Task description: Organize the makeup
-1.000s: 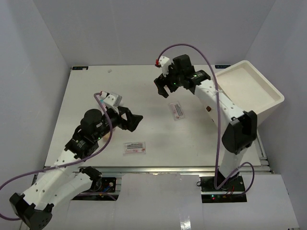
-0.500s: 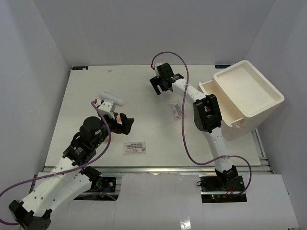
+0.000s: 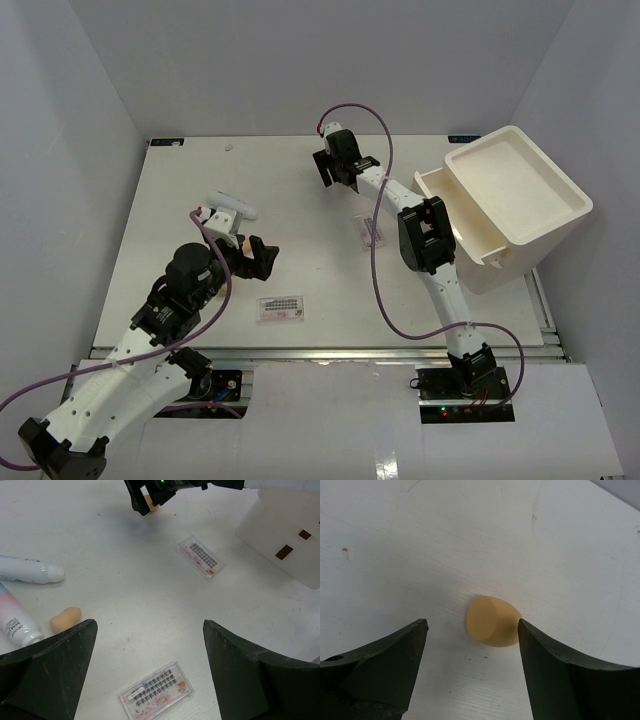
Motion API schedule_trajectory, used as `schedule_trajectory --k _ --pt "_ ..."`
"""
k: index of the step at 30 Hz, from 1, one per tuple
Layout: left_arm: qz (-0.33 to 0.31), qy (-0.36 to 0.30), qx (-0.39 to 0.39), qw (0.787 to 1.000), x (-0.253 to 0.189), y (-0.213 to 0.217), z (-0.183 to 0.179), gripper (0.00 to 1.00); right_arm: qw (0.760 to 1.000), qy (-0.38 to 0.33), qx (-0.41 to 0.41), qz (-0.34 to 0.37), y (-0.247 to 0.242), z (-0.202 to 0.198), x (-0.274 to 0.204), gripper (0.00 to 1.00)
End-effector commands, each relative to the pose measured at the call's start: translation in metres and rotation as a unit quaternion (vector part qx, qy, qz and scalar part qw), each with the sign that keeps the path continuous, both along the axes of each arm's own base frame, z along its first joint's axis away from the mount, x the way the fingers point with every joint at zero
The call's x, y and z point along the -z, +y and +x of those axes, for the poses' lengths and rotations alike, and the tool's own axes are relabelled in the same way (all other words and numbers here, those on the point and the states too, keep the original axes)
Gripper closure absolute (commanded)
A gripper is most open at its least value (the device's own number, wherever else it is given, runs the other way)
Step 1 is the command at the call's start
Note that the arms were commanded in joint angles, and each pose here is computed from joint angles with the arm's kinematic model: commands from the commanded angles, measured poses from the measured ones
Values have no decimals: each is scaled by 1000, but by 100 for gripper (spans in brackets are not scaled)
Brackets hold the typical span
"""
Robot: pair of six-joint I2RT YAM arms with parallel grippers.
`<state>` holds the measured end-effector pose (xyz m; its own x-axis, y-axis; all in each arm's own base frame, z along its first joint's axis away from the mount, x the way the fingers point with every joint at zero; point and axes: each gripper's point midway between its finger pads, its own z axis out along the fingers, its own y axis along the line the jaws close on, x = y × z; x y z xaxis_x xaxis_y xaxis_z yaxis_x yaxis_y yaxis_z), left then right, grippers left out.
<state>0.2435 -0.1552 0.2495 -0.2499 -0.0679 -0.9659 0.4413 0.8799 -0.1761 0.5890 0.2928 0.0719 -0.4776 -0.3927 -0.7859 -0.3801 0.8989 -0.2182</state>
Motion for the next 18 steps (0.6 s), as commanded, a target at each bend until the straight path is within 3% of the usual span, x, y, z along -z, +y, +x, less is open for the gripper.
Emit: schedule_trajectory --k 1,7,10,13,18 --pt "4 -1 -5 1000 1 3 2 2 999 -21 14 22 -1 15 -4 24" --pt "3 -1 -2 1000 0 2 2 2 1000 -15 24 6 -14 16 6 35" --pt "3 0 -1 1000 1 2 2 2 1000 -11 13 0 -13 14 11 50" --pt "2 0 -1 1000 1 2 1 2 1000 -8 12 -10 -16 13 17 72" --pt "2 0 0 1000 1 2 1 2 1000 -10 1 -14 -15 11 10 89"
